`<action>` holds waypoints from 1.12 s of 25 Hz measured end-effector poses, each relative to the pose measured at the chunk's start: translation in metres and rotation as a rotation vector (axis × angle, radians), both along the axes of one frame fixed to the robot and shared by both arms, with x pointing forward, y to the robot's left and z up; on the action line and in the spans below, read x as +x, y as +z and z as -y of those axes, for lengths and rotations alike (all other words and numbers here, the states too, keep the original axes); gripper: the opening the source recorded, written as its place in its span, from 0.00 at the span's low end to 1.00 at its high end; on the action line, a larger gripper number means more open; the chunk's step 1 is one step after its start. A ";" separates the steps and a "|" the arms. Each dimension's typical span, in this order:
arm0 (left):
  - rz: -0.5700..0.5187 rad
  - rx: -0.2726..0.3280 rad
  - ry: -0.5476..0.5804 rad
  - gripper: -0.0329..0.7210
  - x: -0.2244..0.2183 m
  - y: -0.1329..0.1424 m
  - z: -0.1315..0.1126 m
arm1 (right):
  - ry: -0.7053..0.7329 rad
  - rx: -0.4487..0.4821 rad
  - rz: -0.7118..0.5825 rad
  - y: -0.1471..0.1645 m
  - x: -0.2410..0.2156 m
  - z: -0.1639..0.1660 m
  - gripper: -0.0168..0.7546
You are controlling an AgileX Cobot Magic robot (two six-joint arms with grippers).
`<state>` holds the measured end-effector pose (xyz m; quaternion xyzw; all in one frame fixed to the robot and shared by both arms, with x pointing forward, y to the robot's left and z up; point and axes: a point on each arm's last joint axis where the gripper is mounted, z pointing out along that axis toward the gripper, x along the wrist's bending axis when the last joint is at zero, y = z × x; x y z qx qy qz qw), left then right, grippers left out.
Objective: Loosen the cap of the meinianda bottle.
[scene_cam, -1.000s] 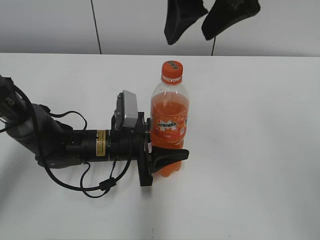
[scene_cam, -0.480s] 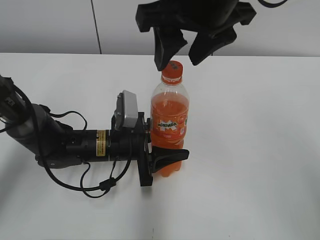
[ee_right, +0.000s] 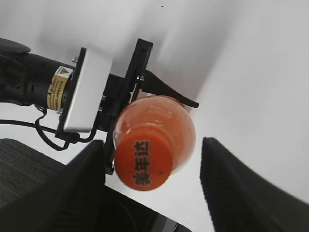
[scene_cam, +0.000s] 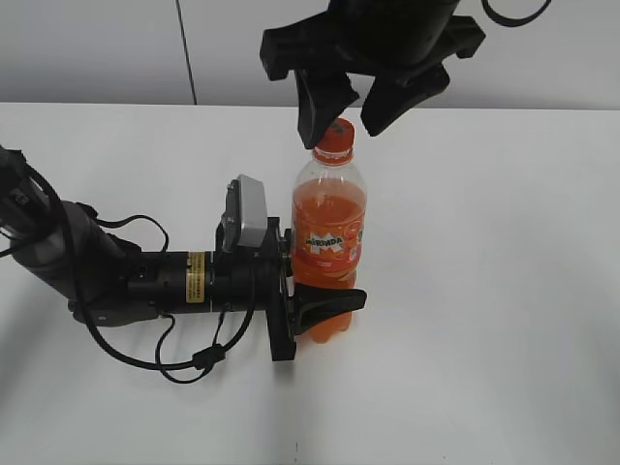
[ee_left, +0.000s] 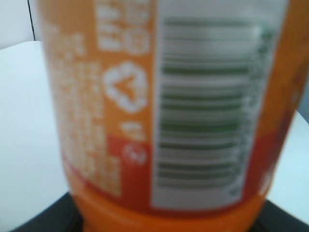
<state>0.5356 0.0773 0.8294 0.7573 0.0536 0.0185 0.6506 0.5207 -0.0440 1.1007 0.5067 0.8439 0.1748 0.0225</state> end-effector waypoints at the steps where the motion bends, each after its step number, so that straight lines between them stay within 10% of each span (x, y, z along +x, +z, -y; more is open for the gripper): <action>1: 0.000 0.000 0.000 0.55 0.000 0.000 0.000 | 0.002 0.000 0.001 0.000 0.000 0.000 0.60; 18: 0.000 0.000 0.003 0.55 0.000 0.000 0.000 | 0.059 -0.022 0.007 -0.006 0.002 -0.002 0.37; 28: -0.001 0.001 0.004 0.55 0.000 0.000 0.000 | 0.428 -0.106 0.118 -0.005 0.003 -0.002 0.37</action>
